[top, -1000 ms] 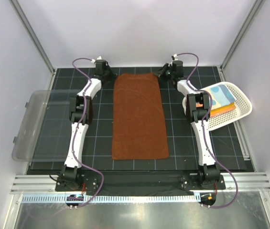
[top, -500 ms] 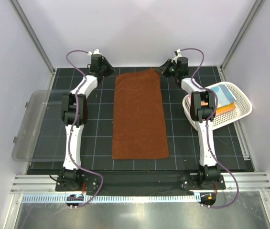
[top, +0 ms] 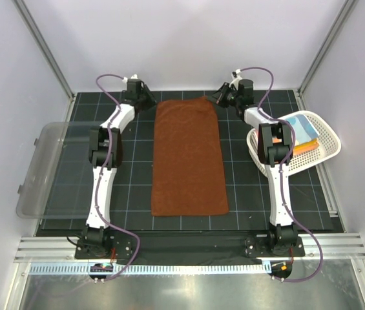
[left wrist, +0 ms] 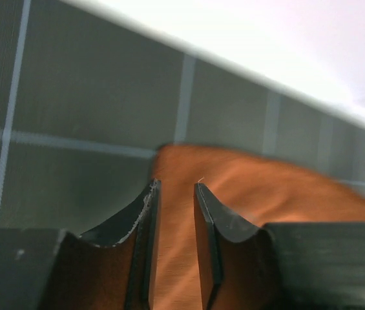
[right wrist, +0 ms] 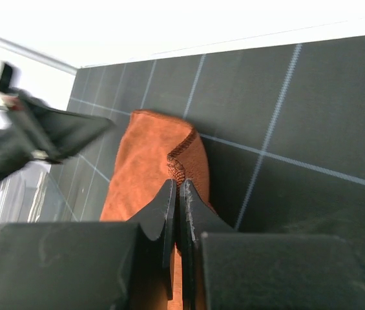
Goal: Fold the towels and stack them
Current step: Fold the towel
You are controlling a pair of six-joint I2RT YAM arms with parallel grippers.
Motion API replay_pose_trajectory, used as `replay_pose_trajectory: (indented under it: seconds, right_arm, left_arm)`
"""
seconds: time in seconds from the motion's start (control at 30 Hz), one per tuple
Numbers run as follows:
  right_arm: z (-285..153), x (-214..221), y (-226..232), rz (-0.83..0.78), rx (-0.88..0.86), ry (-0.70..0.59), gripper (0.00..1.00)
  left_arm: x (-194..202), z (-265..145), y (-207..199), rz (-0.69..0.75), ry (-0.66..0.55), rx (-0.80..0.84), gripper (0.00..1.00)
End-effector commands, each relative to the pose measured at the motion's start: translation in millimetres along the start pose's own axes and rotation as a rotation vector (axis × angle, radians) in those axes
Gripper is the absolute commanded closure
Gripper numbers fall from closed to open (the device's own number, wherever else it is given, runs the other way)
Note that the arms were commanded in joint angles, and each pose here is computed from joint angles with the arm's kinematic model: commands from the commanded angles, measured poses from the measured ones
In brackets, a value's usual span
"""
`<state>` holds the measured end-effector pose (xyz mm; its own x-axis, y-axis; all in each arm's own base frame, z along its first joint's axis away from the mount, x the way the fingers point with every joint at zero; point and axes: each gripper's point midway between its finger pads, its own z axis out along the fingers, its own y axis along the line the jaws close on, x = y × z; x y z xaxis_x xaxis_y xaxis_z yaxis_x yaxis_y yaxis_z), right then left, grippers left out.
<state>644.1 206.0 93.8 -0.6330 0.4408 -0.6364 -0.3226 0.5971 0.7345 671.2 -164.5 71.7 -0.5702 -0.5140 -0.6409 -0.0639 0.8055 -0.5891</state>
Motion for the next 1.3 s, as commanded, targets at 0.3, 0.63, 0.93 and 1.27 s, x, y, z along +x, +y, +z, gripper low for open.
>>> replay_pose_trajectory:
  seconds: [0.3,0.63,0.93,1.27]
  right_arm:
    - [-1,-8,35,-0.054,-0.094,-0.010,0.99]
    - [1,-8,35,-0.052,-0.106,-0.015,0.99]
    - [-1,-12,35,-0.055,-0.110,-0.019,0.99]
    - [-16,-7,45,-0.025,-0.122,-0.019,0.99]
  left_arm:
    - [36,9,20,0.013,0.096,-0.095,0.66]
    - [54,24,22,-0.040,0.128,-0.071,0.75]
    - [32,18,-13,-0.091,0.078,0.073,1.00]
    - [23,-29,-77,-0.075,0.118,0.318,1.00]
